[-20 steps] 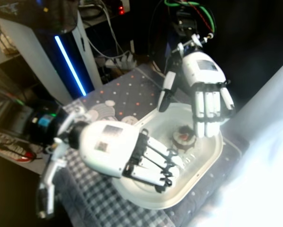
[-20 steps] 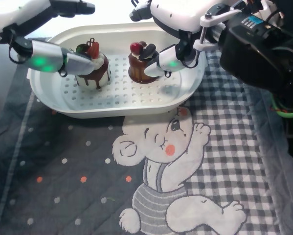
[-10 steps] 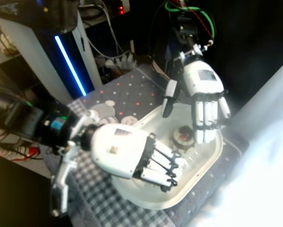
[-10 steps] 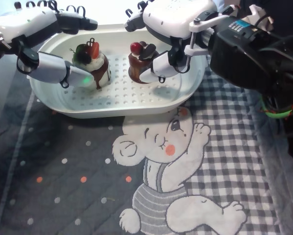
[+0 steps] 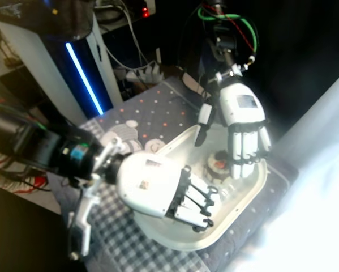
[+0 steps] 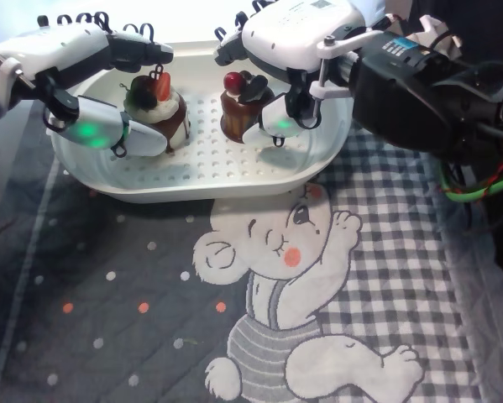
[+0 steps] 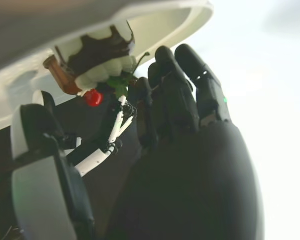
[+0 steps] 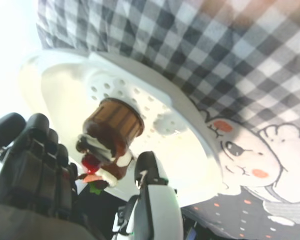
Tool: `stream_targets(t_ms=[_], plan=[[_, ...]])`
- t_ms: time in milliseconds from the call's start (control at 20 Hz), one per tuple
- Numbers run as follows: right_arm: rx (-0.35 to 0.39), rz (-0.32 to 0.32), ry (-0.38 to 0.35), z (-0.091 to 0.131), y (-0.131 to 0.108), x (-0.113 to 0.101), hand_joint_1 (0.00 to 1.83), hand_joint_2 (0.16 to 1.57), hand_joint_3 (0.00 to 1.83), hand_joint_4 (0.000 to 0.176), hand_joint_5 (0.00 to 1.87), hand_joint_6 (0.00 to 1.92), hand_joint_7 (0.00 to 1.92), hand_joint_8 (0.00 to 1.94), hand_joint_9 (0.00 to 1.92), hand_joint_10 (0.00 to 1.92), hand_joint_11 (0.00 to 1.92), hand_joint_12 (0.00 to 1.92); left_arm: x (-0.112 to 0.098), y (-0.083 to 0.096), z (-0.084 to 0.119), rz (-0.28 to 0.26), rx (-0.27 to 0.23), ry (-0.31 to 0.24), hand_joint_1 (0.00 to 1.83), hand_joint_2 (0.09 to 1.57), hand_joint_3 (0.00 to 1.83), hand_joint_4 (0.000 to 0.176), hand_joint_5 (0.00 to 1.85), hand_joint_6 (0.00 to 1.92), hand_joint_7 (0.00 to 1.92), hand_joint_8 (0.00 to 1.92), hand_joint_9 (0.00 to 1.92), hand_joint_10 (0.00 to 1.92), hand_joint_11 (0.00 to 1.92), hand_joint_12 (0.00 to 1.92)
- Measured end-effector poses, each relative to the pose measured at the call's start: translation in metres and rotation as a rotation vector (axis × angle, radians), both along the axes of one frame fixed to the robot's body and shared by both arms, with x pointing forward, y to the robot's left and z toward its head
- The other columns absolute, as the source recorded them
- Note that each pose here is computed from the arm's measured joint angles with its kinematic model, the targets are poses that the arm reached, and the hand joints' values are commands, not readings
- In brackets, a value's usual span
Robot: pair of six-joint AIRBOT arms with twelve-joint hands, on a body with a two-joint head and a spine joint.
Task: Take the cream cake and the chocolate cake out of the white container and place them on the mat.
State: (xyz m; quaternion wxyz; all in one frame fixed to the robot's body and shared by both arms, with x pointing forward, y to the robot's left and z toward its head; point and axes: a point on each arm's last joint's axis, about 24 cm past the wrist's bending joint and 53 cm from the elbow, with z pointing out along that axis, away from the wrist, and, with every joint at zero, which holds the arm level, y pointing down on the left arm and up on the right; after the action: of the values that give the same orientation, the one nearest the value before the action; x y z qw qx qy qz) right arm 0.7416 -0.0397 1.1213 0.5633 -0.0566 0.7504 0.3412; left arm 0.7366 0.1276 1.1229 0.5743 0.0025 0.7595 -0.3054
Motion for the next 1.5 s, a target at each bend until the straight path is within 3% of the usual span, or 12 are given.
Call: stream_targets(t_ms=[100, 300, 350, 400, 450, 500, 600, 1000, 1100, 1200, 1450, 1500], plan=[[-0.003, 0.002, 0.008, -0.003, 0.002, 0.0, 1.05, 0.91, 0.01, 0.0, 0.64, 0.02, 0.72, 0.03, 0.75, 0.07, 0.2, 1.49, 0.0, -0.001, -0.002, -0.002, 0.002, 0.005, 0.89, 1.01, 0.01, 0.0, 0.46, 0.01, 0.48, 0.01, 0.53, 0.08, 0.06, 1.31], [-0.011, 0.003, 0.017, -0.007, 0.004, 0.002, 1.18, 0.99, 0.0, 0.0, 0.84, 0.02, 0.92, 0.07, 0.61, 0.89, 0.37, 1.56, 0.006, -0.003, -0.007, 0.008, 0.001, 0.014, 1.09, 1.09, 0.01, 0.0, 0.54, 0.02, 0.55, 0.02, 0.59, 0.07, 0.1, 1.25], [-0.009, 0.004, 0.019, -0.008, 0.005, 0.002, 1.18, 1.06, 0.01, 0.0, 0.99, 0.71, 1.0, 0.1, 0.7, 0.94, 0.46, 1.57, 0.006, -0.004, -0.009, 0.007, 0.006, 0.016, 1.18, 1.11, 0.01, 0.0, 0.6, 0.03, 0.62, 0.02, 0.64, 0.09, 0.16, 1.24], [-0.008, 0.005, 0.019, -0.008, 0.006, 0.002, 1.22, 1.11, 0.0, 0.0, 1.03, 0.85, 0.92, 0.93, 0.74, 0.96, 0.5, 1.56, 0.006, -0.004, -0.011, 0.01, 0.013, 0.018, 1.24, 1.12, 0.0, 0.0, 0.66, 0.03, 0.67, 0.03, 0.69, 0.1, 0.21, 1.24], [-0.008, 0.006, 0.017, -0.008, 0.008, 0.002, 1.33, 1.14, 0.0, 0.0, 0.97, 0.97, 0.86, 1.06, 0.8, 1.3, 0.54, 1.54, 0.006, -0.006, -0.014, 0.011, 0.025, 0.021, 1.33, 1.14, 0.0, 0.0, 0.76, 0.05, 0.8, 0.05, 0.82, 0.15, 0.36, 1.21], [-0.007, 0.007, 0.018, -0.008, 0.009, 0.002, 1.35, 1.15, 0.0, 0.0, 0.95, 1.03, 0.85, 1.06, 0.8, 1.37, 0.56, 1.51, 0.006, -0.008, -0.015, 0.014, 0.026, 0.023, 1.35, 1.18, 0.01, 0.0, 0.72, 1.05, 0.8, 0.96, 0.83, 1.12, 0.5, 1.22], [-0.004, 0.012, 0.021, -0.009, 0.012, 0.001, 1.36, 1.15, 0.0, 0.0, 0.94, 1.08, 0.87, 1.0, 0.8, 1.38, 0.56, 1.46, 0.01, -0.004, -0.018, 0.031, 0.021, 0.025, 1.34, 1.24, 0.0, 0.0, 0.66, 1.33, 0.74, 1.33, 0.73, 1.52, 0.54, 1.42], [0.005, 0.014, 0.021, -0.007, 0.014, -0.001, 1.37, 1.13, 0.0, 0.0, 0.95, 1.07, 0.93, 0.89, 0.85, 1.33, 0.57, 1.47, 0.009, 0.002, -0.024, 0.057, -0.021, 0.051, 1.33, 1.26, 0.0, 0.0, 0.7, 1.16, 0.68, 1.52, 0.67, 1.65, 0.58, 1.71], [0.01, 0.026, 0.011, -0.003, 0.015, -0.007, 1.37, 1.13, 0.0, 0.0, 0.96, 0.93, 0.89, 1.07, 0.86, 1.35, 0.63, 1.49, 0.008, 0.0, -0.02, 0.048, -0.046, 0.044, 1.14, 1.23, 0.0, 0.0, 0.76, 1.25, 0.83, 1.86, 0.93, 1.88, 0.97, 1.9], [0.026, 0.035, -0.021, 0.01, 0.012, -0.015, 1.37, 1.15, 0.0, 0.0, 0.92, 0.95, 0.88, 1.14, 0.83, 1.41, 0.61, 1.56, 0.004, 0.002, -0.014, 0.041, -0.065, 0.035, 1.31, 1.25, 0.0, 0.0, 0.73, 1.15, 0.7, 1.52, 0.69, 1.65, 0.56, 1.72], [0.073, 0.031, -0.173, 0.064, -0.015, -0.035, 1.25, 1.11, 0.0, 0.0, 1.0, 0.85, 0.99, 1.14, 0.89, 1.33, 0.76, 1.73, -0.016, 0.008, 0.029, 0.013, -0.103, -0.082, 1.35, 1.21, 0.0, 0.0, 0.74, 1.06, 0.8, 1.35, 0.8, 1.61, 0.73, 1.78], [0.082, 0.041, -0.207, 0.076, -0.018, -0.044, 1.2, 1.1, 0.0, 0.0, 1.01, 0.92, 1.1, 1.58, 1.12, 1.8, 1.13, 1.88, -0.023, 0.006, 0.04, -0.002, -0.11, -0.116, 1.34, 1.19, 0.0, 0.0, 0.75, 1.16, 0.84, 1.19, 0.85, 1.51, 0.71, 1.68]])
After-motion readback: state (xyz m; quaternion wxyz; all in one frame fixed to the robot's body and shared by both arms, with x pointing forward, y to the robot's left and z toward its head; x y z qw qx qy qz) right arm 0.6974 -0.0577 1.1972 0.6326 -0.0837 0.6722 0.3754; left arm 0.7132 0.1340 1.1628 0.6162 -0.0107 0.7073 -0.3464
